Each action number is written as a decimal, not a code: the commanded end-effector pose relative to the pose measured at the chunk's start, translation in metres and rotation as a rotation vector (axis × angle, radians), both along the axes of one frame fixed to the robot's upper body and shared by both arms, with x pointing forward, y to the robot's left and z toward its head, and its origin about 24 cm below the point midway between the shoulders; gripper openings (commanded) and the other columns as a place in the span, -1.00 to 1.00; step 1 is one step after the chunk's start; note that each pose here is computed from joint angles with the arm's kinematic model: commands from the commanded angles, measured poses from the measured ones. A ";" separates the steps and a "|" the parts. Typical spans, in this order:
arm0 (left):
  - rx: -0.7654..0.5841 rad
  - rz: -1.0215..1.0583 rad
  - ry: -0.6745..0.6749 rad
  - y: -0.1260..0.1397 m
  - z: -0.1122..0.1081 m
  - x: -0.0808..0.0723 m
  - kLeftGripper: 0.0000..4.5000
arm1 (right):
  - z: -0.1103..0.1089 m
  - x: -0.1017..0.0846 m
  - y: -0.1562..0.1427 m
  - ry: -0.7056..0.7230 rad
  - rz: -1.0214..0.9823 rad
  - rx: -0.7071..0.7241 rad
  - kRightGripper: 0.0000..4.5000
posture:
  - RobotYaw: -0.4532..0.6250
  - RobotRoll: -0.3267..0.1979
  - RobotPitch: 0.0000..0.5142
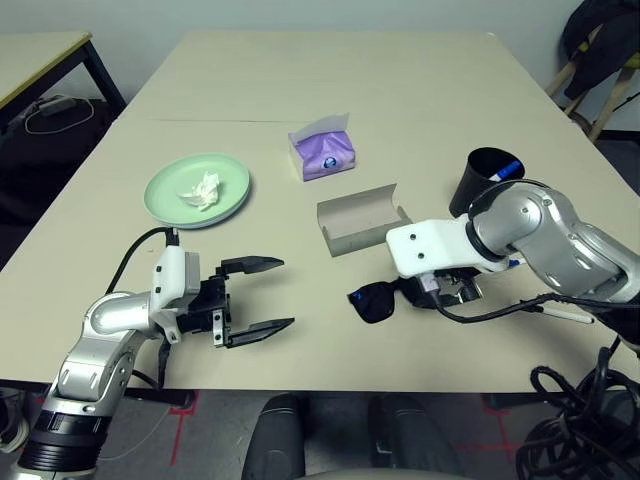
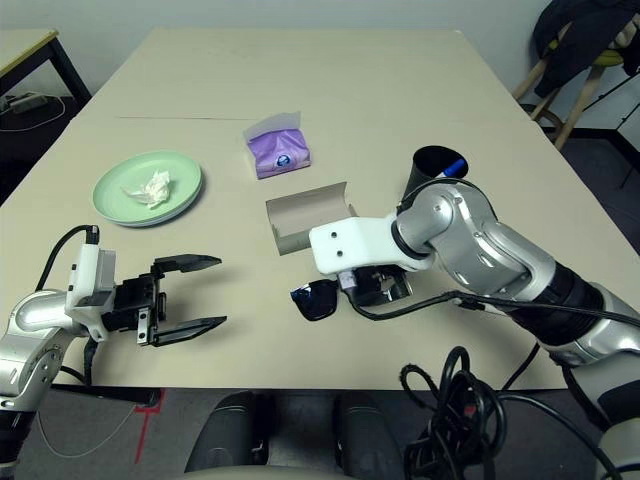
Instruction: Organize and tidy the items on the table.
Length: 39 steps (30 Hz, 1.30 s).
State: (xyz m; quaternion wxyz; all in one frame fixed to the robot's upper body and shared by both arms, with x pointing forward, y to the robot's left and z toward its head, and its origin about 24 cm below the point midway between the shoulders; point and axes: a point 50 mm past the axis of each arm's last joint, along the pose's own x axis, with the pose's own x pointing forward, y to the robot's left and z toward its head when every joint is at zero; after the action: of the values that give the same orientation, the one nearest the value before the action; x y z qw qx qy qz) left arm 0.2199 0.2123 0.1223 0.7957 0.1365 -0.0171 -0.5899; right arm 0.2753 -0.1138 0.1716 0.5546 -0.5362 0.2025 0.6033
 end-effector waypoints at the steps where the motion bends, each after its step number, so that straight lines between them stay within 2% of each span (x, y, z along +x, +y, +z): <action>1: 0.011 -0.013 0.000 -0.004 -0.002 -0.003 0.98 | -0.003 0.002 0.002 -0.021 0.023 -0.038 1.00 | 0.03 0.25 -0.59; 39: 0.011 -0.021 -0.010 -0.013 -0.002 -0.003 0.98 | -0.026 -0.002 0.015 -0.085 0.105 -0.131 1.00 | 0.05 0.25 -0.56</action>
State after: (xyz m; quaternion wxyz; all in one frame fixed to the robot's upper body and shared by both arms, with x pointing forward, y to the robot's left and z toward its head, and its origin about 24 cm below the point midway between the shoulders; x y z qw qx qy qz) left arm 0.2178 0.2022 0.1203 0.7940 0.1376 -0.0209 -0.5917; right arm 0.2770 -0.1013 0.1495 0.5026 -0.6042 0.1917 0.5879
